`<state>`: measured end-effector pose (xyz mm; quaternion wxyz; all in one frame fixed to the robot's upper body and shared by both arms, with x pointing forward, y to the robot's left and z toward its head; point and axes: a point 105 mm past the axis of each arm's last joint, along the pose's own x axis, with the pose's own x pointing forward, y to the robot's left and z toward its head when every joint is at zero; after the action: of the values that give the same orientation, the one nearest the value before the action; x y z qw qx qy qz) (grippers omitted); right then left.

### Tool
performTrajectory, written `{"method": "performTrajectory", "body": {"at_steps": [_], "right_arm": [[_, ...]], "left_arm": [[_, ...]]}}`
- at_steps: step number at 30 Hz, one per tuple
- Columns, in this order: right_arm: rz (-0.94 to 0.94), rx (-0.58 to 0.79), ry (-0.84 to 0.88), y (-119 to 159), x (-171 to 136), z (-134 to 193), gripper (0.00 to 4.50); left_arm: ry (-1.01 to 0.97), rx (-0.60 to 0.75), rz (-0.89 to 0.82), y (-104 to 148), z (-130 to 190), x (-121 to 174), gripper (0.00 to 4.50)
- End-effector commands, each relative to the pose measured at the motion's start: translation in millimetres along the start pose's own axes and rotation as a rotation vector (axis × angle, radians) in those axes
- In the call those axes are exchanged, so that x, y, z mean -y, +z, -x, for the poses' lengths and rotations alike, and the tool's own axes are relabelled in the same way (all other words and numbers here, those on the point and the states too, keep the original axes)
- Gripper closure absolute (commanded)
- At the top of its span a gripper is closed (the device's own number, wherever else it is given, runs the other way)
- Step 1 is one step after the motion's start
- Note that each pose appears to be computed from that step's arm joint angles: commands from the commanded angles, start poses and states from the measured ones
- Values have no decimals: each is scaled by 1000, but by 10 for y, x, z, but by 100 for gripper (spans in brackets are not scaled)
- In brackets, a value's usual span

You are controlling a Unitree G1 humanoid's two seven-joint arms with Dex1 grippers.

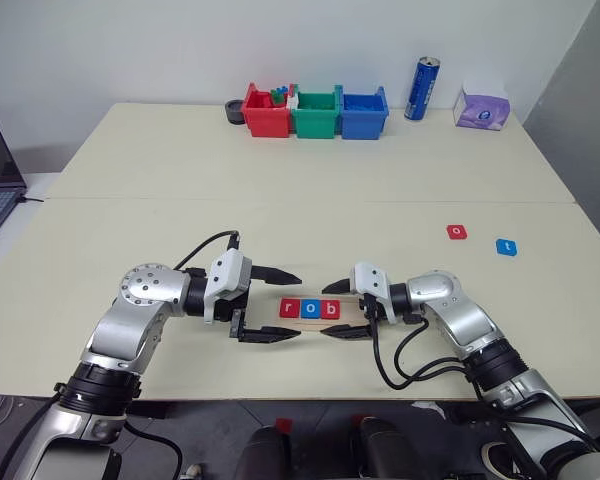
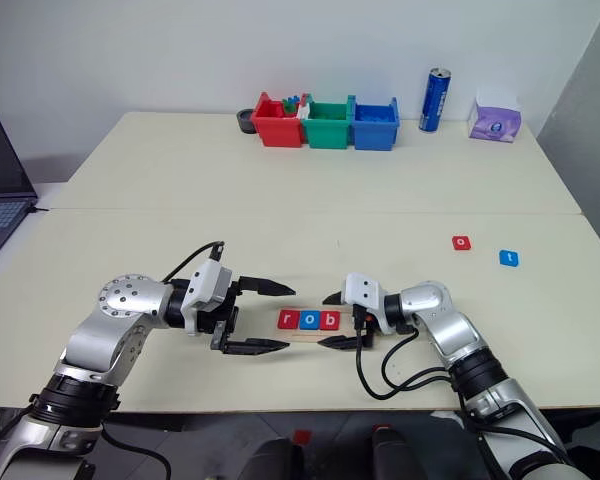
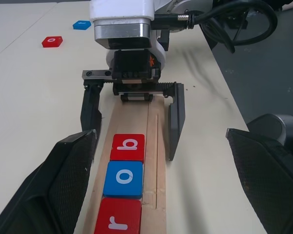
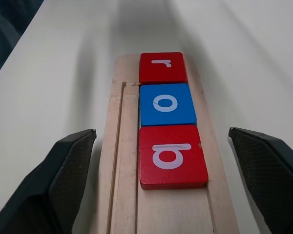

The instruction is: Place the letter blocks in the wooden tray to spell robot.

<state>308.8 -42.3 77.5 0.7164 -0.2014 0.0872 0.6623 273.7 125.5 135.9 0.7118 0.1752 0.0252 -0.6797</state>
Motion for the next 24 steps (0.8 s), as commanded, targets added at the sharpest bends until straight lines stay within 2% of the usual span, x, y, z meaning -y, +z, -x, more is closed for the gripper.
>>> {"method": "performTrajectory", "body": {"at_steps": [1,5,8,17,19,24], "right_arm": [[40,58,-41,230,68,148,3],[47,73,-89,326,79,364,3],[29,85,-98,345,43,453,63],[40,46,-117,171,-26,348,391],[59,27,-121,122,-27,308,449],[75,9,-109,55,-57,244,449]], "left_arm": [[5,9,-30,53,2,-10,0],[5,8,-25,38,10,4,0],[8,10,-22,35,8,1,0],[7,9,-27,37,2,-19,0],[7,7,-28,38,3,-20,0],[8,4,-26,39,19,2,0]]}}
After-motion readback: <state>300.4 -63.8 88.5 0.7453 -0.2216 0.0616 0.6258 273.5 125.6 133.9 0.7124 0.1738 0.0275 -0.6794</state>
